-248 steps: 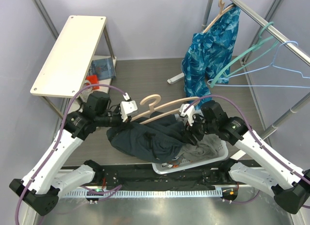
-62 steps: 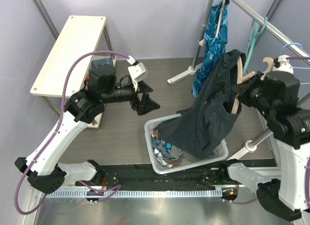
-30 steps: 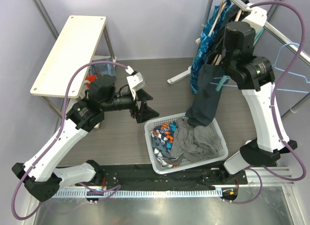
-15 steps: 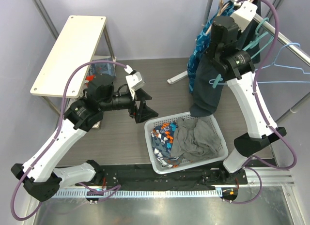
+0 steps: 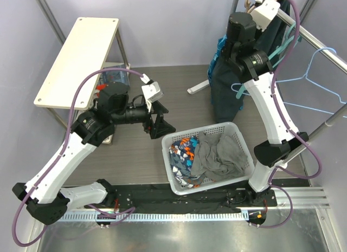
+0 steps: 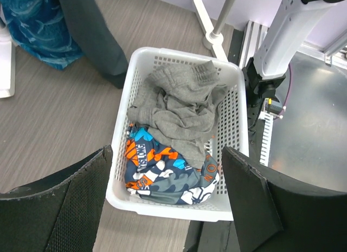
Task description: Place the shorts on the hanger
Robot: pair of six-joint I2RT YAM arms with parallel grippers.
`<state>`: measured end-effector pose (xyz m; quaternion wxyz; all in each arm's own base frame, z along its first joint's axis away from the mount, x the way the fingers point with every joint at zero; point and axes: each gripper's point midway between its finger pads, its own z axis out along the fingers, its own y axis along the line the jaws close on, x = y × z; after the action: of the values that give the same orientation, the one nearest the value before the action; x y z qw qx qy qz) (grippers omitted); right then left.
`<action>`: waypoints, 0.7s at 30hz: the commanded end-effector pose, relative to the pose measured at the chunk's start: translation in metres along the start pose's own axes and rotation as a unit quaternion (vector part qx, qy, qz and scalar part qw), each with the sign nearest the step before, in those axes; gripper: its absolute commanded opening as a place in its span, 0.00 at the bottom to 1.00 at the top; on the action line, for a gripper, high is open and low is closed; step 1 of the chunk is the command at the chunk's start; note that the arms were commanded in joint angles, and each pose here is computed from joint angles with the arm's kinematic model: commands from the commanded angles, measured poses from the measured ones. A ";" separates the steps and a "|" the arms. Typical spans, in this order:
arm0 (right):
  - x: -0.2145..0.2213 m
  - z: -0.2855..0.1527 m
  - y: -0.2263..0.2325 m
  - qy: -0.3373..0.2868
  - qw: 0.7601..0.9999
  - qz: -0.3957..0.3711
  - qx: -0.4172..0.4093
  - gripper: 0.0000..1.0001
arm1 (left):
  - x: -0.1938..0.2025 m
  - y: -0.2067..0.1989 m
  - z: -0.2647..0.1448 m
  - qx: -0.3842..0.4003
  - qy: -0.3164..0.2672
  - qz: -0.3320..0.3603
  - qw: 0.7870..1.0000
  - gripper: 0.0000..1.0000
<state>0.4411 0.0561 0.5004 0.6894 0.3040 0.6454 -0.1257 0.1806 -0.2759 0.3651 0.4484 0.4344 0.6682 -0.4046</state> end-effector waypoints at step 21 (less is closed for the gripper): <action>-0.007 0.048 -0.009 0.002 0.989 0.149 0.012 0.01 | -0.018 0.000 -0.007 -0.011 -0.003 0.014 1.000 0.81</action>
<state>0.4726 0.0169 0.4744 0.6691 0.3763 0.6357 -0.0803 0.1853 -0.2748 0.3688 0.4467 0.4371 0.6755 -0.3912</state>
